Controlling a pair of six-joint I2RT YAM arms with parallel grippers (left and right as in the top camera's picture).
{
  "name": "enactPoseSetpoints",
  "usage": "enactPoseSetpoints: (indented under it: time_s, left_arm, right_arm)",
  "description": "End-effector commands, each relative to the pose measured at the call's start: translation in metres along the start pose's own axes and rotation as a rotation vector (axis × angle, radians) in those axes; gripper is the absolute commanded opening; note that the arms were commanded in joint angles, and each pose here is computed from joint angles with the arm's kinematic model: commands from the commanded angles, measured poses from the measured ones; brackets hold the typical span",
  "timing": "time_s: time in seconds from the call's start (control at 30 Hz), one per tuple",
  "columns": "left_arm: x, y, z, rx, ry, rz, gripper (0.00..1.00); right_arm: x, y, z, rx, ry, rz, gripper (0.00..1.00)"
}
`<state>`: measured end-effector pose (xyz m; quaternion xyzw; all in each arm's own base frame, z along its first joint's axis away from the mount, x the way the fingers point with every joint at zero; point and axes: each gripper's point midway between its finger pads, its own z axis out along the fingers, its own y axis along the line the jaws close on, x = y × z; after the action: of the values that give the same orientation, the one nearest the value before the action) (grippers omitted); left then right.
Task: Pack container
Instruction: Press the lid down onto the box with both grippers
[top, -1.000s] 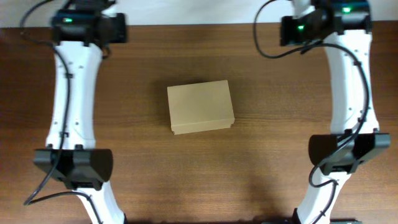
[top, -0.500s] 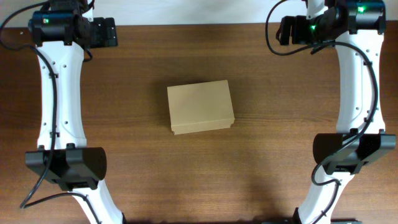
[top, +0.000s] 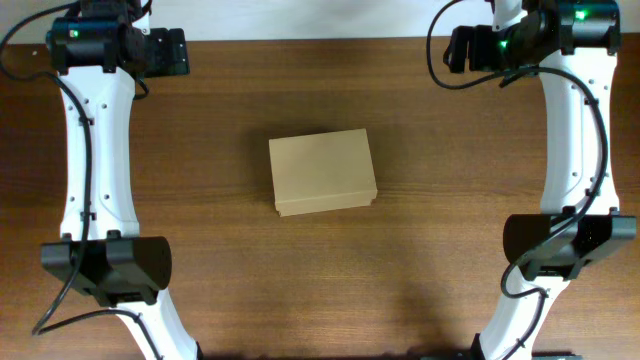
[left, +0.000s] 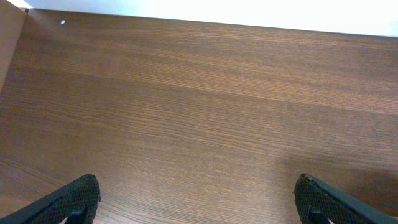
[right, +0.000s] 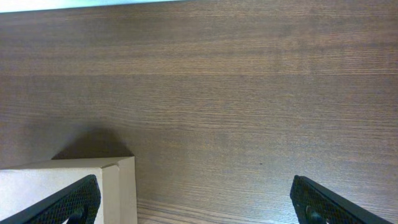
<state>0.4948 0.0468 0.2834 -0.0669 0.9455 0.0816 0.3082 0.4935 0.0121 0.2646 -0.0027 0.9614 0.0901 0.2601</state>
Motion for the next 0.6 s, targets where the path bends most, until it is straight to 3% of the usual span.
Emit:
enactPoseSetpoints:
  time_s: [0.0,0.1,0.3,0.43,0.57]
  left_arm:
    - [-0.001,0.003,-0.004,-0.011,-0.005,0.000,0.99]
    - [-0.001,0.003,-0.004,-0.011,-0.005,0.000,1.00]
    - [-0.001,0.003,-0.004,-0.011,-0.005,0.000,1.00]
    - [-0.001,0.003,-0.004,-0.011,-0.005,0.000,0.99]
    - [-0.001,0.003,-0.004,-0.011,-0.005,0.000,1.00]
  right_arm:
    - [-0.005,0.003,-0.006,-0.003,-0.023,0.001,0.99]
    - [-0.027,0.003,-0.013,0.008,-0.120,-0.022,0.99]
    - [-0.090,0.015,-0.073,0.014,-0.481,-0.091,0.99]
    - [-0.091,0.030,-0.106,0.000,-0.632,-0.130,0.99]
    - [-0.060,0.041,-0.133,-0.019,-0.748,-0.161,0.99]
